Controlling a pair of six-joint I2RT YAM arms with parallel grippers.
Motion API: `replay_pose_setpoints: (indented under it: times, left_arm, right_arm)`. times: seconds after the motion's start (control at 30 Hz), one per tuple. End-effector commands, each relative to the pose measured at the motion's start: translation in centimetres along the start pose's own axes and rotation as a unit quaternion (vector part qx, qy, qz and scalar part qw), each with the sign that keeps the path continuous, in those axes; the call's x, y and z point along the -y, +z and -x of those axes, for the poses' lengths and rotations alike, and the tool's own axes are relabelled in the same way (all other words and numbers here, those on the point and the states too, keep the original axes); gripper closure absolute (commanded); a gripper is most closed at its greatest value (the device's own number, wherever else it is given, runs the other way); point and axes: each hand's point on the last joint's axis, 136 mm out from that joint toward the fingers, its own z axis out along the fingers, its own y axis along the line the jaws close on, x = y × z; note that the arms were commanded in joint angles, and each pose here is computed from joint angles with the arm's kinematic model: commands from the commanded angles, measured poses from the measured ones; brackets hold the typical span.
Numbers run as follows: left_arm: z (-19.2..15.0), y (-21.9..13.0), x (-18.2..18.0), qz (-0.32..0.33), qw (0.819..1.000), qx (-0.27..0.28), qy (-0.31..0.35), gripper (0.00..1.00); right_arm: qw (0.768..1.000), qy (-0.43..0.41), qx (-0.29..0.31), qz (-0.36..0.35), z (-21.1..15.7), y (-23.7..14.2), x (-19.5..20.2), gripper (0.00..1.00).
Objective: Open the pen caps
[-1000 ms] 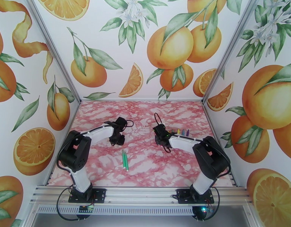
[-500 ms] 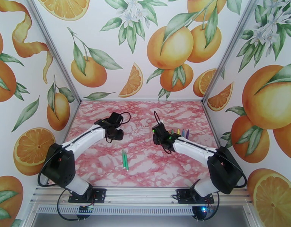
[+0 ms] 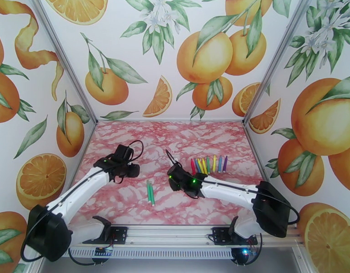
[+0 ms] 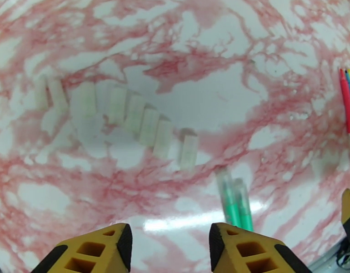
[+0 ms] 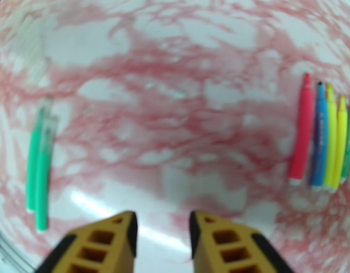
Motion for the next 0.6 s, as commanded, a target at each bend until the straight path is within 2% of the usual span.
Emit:
replay_pose_setpoints:
  times: [0.0,0.33,0.57]
  left_arm:
    - [0.4,-0.4,0.5,-0.027,0.999,0.026,-0.022,0.48]
    - [-1.3,0.2,-1.0,-0.022,0.998,0.032,-0.055,0.48]
    - [-1.5,0.0,-1.2,-0.026,0.997,0.041,-0.064,0.48]
  right_arm:
    - [0.999,0.002,-0.018,0.034,-1.1,0.5,-2.8,0.63]
    - [0.996,-0.015,-0.033,0.086,-2.3,2.5,-8.7,0.62]
    - [0.994,-0.022,-0.045,0.1,-2.8,3.6,-10.8,0.62]
